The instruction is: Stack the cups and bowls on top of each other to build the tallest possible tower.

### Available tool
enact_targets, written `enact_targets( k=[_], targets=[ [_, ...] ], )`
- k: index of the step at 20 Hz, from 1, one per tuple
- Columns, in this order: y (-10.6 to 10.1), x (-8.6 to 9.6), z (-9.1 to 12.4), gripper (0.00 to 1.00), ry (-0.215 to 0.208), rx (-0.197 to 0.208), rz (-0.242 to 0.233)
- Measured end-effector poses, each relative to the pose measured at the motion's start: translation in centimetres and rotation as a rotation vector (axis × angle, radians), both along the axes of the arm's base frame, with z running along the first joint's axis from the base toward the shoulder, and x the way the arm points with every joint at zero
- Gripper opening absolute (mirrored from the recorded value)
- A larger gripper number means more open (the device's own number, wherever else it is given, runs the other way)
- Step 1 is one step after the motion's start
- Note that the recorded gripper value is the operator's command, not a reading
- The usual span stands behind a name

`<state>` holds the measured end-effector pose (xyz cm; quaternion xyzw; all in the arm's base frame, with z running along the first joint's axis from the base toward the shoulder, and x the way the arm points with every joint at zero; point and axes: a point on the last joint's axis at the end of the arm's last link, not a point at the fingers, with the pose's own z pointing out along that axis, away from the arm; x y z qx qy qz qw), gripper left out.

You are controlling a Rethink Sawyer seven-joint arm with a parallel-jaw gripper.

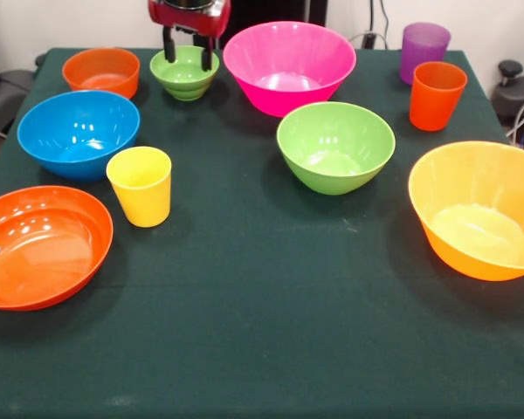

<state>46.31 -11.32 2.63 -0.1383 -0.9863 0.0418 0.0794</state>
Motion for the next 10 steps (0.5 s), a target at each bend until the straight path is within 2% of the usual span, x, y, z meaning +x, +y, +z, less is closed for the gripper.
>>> enact_targets(
  k=[5, 10],
  targets=[
    [-0.5, 0.0, 0.7, 1.00, 0.026, 0.007, -0.013],
    [-0.9, 0.6, 2.7, 1.00, 0.027, 0.001, -0.019]
  ],
)
